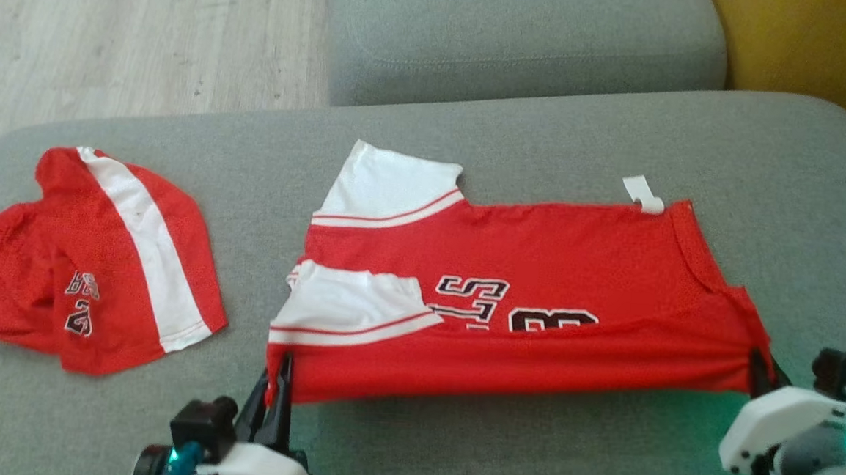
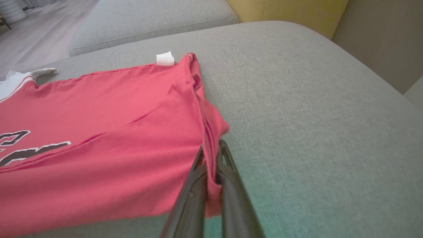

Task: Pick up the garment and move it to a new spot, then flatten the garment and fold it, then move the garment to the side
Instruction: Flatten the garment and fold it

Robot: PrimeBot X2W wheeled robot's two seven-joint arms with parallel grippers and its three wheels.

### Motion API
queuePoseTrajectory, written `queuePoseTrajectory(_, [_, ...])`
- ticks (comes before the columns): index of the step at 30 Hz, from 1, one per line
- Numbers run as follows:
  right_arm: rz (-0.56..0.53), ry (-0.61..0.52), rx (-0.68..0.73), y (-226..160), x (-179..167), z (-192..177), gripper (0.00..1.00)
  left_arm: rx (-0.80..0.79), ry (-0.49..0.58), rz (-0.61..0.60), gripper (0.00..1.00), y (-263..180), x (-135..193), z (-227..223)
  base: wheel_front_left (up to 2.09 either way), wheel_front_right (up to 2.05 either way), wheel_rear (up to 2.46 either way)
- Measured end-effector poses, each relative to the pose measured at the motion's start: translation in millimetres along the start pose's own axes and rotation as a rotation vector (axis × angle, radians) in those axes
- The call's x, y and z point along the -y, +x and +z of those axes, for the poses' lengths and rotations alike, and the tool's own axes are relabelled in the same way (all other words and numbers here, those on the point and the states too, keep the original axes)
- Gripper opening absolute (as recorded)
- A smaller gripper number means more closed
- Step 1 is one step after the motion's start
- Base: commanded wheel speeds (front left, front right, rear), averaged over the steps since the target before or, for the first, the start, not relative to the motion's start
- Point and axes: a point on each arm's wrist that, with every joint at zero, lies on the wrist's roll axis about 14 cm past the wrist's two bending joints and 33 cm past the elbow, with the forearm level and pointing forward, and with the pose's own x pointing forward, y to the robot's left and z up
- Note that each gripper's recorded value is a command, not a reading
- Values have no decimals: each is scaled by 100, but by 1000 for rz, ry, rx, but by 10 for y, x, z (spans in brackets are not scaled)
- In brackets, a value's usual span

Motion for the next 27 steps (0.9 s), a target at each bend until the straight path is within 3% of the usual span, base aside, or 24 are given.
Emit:
queuePoseTrajectory(7, [-21,6,-24,-134,87,-41,0,-18,-5,-11,0,-84,76,-46,0,0,0])
queuePoseTrajectory(8, [-26,11,-21,-142,103,-31,0,-17,-4,-12,16,-82,78,-41,0,0,0])
queuePoseTrajectory(9, [-32,19,-15,-151,123,-18,100,-18,-4,-13,62,-81,78,-44,0,0,0])
queuePoseTrajectory(10, [-38,20,-9,-160,141,-5,100,-20,-2,-14,100,-79,76,-48,0,0,0])
queuePoseTrajectory(19, [-36,54,152,-126,147,395,100,46,11,-4,100,73,-24,130,0,0,0])
queuePoseTrajectory(27, [-16,37,289,101,41,931,100,218,73,-72,100,611,-28,816,0,0,0])
